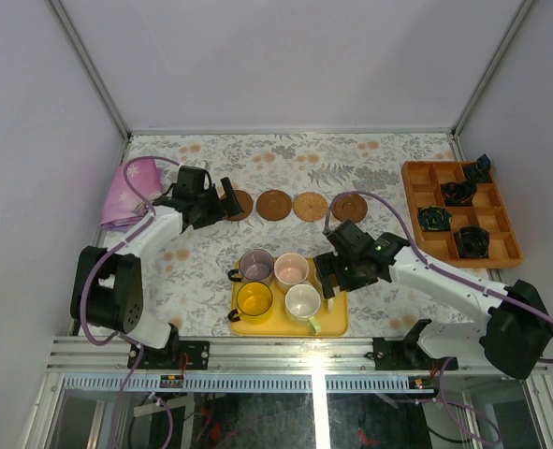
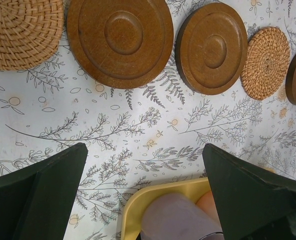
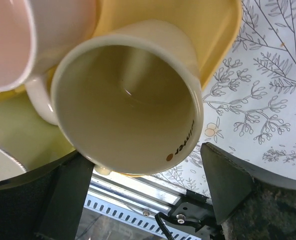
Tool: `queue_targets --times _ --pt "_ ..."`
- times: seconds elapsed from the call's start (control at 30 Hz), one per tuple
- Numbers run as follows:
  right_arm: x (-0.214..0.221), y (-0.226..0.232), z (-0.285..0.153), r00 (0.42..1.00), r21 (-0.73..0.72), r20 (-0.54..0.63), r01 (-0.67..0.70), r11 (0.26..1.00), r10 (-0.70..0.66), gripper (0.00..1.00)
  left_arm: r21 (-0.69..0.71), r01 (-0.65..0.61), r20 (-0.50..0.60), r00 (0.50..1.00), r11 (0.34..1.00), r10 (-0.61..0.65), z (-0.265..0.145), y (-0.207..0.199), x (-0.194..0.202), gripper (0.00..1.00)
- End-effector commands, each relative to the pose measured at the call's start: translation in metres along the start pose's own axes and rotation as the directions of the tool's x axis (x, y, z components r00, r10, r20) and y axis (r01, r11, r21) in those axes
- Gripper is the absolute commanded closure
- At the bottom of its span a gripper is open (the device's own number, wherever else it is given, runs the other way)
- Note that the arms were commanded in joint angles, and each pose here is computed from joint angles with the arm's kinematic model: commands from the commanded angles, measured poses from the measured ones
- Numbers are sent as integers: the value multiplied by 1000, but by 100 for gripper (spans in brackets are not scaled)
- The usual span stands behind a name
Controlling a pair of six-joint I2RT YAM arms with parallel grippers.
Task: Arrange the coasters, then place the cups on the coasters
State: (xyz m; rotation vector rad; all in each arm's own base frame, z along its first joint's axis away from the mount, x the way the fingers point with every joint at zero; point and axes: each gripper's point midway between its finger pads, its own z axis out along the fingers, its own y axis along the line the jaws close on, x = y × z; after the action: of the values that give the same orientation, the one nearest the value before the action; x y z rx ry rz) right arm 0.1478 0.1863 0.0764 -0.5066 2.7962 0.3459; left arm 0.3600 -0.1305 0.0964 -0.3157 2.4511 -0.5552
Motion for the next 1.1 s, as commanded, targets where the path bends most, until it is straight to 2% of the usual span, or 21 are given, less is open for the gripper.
queue_targets --times 0.0,0.2,0.43,0.73,1.07 --pt "15 -26 1 999 133 -38 13 991 -8 10 46 -8 28 1000 999 7 5 -10 -8 0" --pt "28 -33 -2 999 150 -36 -23 988 29 16 55 -6 10 1000 998 6 10 -11 -4 0" --pt "22 -18 4 1000 66 -15 -19 998 20 28 59 -6 4 1000 998 6 13 -11 -4 0" --pt "16 -13 13 1000 32 19 -7 999 6 44 38 -9 3 1000 999 9 13 -7 -3 0" --pt "6 -8 19 999 12 53 6 1000 -7 51 29 -5 -4 1000 1000 5 16 -5 -3 0"
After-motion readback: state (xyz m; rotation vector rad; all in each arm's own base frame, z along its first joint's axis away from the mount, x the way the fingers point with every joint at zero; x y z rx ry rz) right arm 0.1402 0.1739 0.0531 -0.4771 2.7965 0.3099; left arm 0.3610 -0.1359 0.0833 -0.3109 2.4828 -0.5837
